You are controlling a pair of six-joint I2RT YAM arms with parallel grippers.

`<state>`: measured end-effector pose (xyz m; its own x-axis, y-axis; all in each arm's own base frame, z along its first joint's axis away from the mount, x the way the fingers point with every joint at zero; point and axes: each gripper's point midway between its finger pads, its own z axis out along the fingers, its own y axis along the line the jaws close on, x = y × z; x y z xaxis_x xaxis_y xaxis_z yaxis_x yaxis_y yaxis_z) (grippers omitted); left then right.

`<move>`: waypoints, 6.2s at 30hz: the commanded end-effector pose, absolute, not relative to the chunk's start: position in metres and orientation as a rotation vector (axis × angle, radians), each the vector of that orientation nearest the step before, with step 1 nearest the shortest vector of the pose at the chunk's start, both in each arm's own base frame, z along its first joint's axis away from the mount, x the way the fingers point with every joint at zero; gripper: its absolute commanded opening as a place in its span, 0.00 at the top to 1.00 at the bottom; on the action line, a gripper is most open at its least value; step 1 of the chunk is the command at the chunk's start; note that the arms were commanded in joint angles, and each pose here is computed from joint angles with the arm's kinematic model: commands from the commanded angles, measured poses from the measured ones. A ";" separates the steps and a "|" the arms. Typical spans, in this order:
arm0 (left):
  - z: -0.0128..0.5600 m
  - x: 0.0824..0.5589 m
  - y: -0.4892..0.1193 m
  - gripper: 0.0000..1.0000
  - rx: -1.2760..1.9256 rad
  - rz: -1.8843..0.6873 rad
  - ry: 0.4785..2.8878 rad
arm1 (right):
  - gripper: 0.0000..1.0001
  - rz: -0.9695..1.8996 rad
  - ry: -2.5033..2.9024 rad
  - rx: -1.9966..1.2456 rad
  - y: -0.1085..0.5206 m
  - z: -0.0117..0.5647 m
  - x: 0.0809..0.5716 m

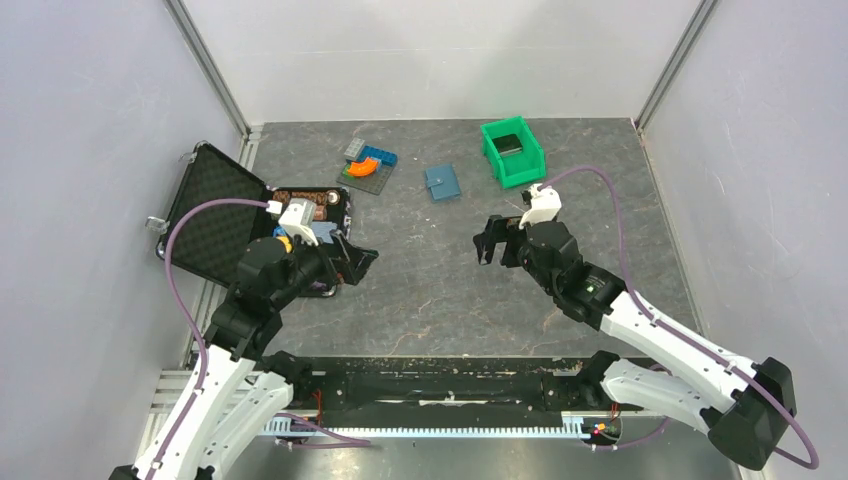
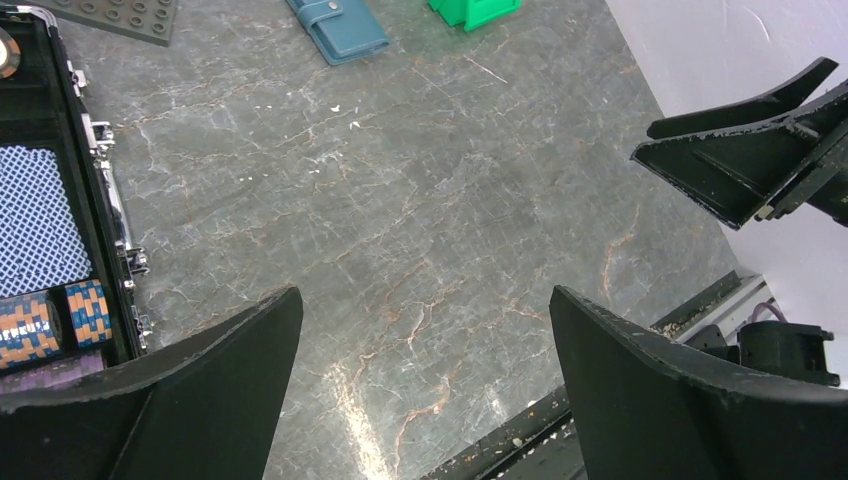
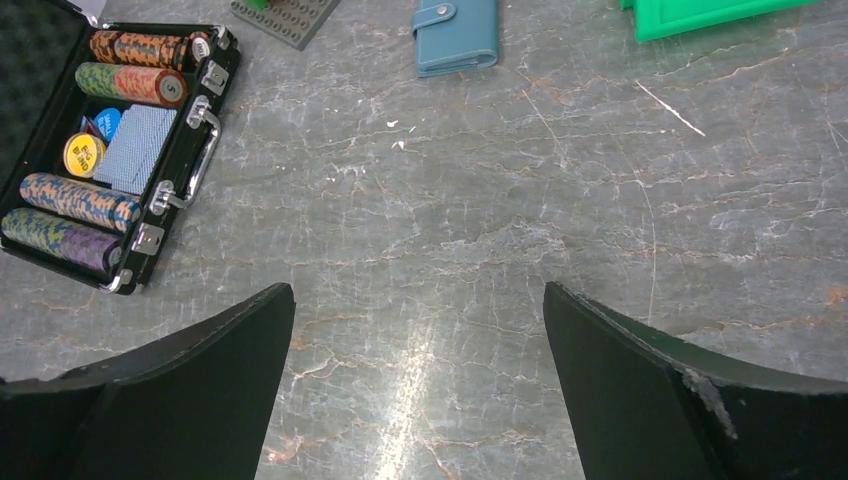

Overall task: Take the credit cards out of the card holder
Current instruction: Open the card holder at the center of the board.

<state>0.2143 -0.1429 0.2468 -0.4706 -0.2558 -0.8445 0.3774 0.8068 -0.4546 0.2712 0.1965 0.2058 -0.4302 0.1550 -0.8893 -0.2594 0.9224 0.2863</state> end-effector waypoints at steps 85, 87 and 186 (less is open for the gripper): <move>0.227 0.197 -0.139 0.00 0.057 -0.748 1.978 | 1.00 0.545 2.292 -0.506 0.248 0.036 0.380; 0.224 0.199 -0.139 0.00 0.052 -0.742 1.990 | 1.00 0.546 2.316 -0.518 0.237 0.034 0.343; 0.090 0.169 -0.342 0.38 0.421 -0.944 2.511 | 1.00 1.061 2.044 0.031 0.247 0.112 0.172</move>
